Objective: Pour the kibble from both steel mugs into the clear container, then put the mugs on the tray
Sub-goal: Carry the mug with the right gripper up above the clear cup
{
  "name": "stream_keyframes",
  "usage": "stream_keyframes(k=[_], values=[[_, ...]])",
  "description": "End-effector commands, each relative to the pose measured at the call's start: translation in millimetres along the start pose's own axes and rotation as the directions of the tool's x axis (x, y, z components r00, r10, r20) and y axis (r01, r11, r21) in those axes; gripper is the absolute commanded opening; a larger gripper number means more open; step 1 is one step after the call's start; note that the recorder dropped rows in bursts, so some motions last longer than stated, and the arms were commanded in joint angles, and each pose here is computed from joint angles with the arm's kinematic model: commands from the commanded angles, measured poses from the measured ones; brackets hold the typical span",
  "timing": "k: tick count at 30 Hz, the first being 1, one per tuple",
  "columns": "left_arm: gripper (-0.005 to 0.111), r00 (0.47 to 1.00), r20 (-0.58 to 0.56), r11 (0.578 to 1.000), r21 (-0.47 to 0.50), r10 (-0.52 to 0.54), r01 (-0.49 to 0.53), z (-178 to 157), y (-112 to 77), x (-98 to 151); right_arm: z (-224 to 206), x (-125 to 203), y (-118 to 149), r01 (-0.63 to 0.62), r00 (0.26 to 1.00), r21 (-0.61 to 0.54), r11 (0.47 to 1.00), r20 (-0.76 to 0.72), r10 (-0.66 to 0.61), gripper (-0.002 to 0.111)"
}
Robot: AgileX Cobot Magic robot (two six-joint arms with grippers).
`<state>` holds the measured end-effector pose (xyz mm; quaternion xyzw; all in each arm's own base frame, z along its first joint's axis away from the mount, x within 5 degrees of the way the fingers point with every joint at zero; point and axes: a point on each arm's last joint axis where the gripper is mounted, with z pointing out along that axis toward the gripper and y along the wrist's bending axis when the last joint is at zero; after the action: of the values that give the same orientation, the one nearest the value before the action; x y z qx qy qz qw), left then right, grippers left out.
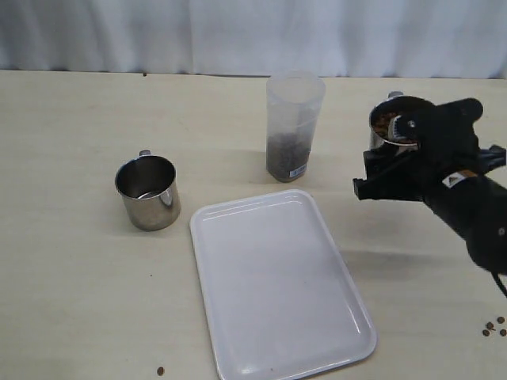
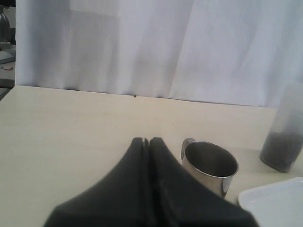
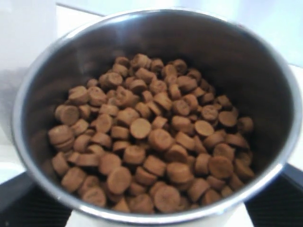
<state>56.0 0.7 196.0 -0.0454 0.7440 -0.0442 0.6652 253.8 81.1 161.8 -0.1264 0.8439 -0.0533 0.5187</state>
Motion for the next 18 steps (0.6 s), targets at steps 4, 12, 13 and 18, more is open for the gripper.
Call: stream_keyframes(k=[4,12,13,18], values=[[0.000,1.000,0.004,1.000,0.002,-0.006,0.006,0,0.0,1,7,-57,1,0.074,0.997,-0.106,0.992,-0.006,-0.075,0.005],[0.000,1.000,0.004,1.000,0.002,-0.006,0.006,0,0.0,1,9,-81,-2,0.105,0.993,-0.077,0.992,0.056,-0.101,0.005],[0.000,1.000,0.004,1.000,0.002,-0.006,0.006,0,0.0,1,9,-81,-2,0.105,0.993,-0.072,0.992,0.059,-0.101,0.005],[0.000,1.000,0.004,1.000,0.002,-0.006,0.006,0,0.0,1,10,-93,2,0.166,0.984,-0.116,0.979,0.077,-0.158,0.005]])
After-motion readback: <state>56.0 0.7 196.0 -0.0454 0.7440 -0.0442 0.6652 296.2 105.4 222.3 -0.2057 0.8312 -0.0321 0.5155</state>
